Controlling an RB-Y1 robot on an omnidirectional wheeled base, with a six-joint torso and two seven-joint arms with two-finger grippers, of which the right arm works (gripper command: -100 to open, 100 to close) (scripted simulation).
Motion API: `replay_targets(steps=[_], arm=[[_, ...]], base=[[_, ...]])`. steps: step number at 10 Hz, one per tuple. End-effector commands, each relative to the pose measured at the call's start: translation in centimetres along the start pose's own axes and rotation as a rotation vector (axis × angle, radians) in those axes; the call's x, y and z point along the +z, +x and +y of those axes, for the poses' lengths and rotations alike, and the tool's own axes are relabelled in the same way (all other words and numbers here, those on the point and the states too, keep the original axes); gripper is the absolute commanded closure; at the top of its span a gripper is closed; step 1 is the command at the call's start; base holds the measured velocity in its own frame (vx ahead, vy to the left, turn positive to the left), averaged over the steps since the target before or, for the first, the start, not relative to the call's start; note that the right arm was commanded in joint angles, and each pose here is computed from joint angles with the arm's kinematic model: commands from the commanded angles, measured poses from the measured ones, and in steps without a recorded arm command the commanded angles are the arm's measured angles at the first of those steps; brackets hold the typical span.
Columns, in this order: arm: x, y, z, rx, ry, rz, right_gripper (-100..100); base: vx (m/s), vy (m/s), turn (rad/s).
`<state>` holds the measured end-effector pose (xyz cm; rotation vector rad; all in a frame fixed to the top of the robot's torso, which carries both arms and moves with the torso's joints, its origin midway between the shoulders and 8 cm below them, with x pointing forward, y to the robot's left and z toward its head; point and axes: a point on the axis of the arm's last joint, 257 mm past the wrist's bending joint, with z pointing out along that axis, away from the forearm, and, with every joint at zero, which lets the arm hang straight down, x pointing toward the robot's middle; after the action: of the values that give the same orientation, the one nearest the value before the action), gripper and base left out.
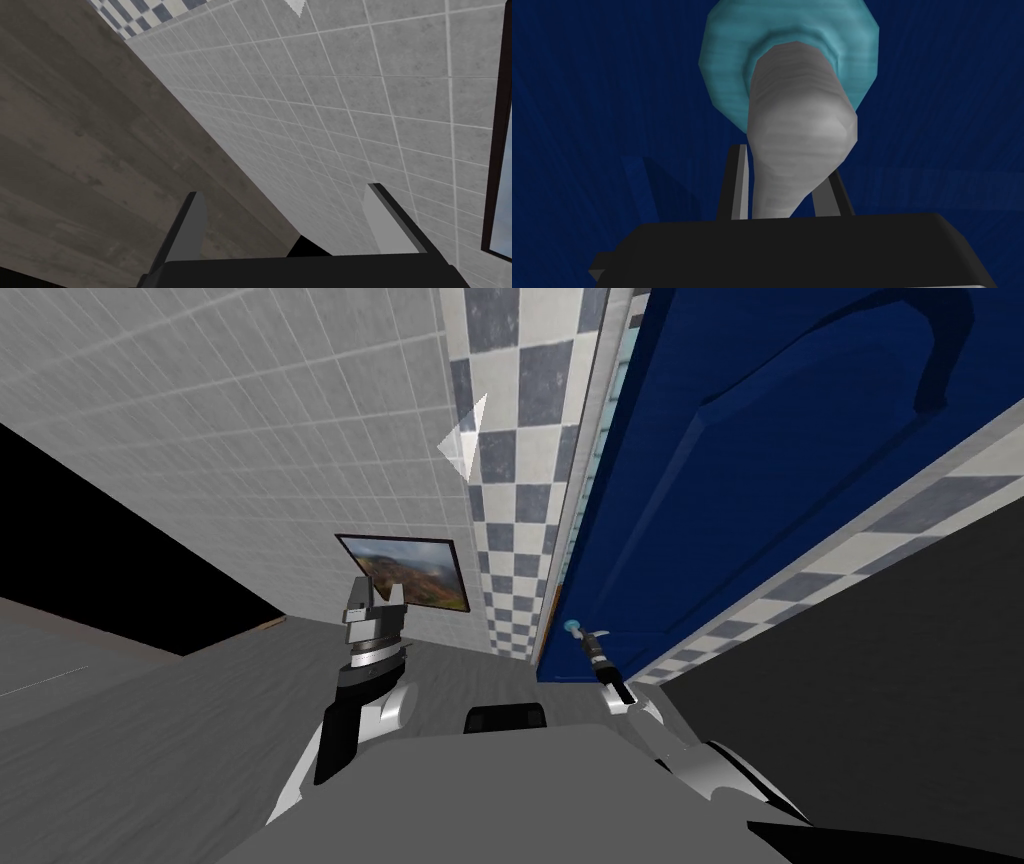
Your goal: Pull the door open
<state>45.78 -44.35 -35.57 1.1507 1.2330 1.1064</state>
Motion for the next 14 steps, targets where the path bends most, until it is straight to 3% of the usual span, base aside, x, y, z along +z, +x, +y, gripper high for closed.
replay_targets(steps=[1,3,4,11,12,13,14], arm=[[-0.27,0.5,0.2,0.001,-0.005,0.029,100],[-0.48,0.4,-0.1,0.002,0.002,0.030,100],[-1.33,0.5,-0.2,0.002,0.001,0.051,100],[-5.02,0.2,0.1,0.001,-0.017,0.152,100],[-4.76,0.2,-0.2,0.001,-0.010,0.142,100],[-5.92,-0.1,-0.3,0.003,-0.010,0.155,100],[-5.92,-0.1,-0.3,0.003,-0.010,0.155,100]], base=[[-0.199,-0.085,0.090],[-0.132,-0.053,0.045],[-0.124,-0.066,0.114],[-0.204,-0.082,0.124],[-0.096,-0.039,0.021],[-0.150,-0.053,0.231],[-0.162,-0.089,0.127]])
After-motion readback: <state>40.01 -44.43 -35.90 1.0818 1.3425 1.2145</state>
